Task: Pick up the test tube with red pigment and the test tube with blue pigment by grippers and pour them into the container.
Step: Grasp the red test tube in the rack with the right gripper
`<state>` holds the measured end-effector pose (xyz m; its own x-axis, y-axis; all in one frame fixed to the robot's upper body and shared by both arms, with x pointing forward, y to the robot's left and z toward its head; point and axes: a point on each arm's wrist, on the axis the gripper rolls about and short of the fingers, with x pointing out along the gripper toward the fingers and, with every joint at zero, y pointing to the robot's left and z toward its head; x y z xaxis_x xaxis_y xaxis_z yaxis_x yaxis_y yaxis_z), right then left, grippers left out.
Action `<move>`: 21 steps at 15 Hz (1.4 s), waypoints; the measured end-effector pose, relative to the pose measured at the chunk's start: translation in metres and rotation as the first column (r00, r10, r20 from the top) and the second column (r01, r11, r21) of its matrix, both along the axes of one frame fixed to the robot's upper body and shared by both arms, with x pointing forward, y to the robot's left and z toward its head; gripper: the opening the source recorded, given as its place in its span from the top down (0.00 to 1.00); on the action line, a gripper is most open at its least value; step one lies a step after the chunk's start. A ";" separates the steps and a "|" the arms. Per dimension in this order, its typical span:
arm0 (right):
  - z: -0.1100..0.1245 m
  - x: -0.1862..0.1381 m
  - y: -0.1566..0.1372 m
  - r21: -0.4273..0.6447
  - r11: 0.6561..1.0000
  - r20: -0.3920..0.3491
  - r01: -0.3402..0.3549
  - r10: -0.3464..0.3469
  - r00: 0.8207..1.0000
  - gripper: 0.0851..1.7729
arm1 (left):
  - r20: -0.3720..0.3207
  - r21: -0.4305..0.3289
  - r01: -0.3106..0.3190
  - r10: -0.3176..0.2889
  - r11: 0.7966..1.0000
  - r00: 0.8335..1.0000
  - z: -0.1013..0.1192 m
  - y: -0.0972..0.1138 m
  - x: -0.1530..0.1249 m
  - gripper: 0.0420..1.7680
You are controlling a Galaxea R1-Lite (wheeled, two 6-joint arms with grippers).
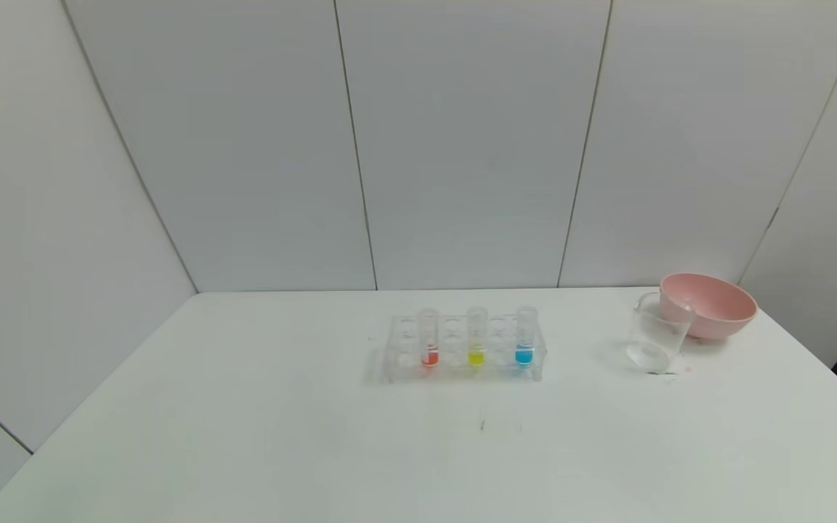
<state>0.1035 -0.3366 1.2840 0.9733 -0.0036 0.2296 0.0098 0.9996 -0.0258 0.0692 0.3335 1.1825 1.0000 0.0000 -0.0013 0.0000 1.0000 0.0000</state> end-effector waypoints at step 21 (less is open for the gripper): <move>-0.050 0.189 0.217 -0.013 0.966 -0.287 -0.259 0.244 0.926 0.04 | 0.000 0.000 0.000 0.000 1.000 1.000 0.000 0.000 0.000 0.00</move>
<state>0.2925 -0.1197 1.2344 0.9653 0.2544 -0.0596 -0.2570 0.9656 -0.0407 0.0692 0.3335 1.1825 1.0000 0.0000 -0.0009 0.0000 1.0000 0.0000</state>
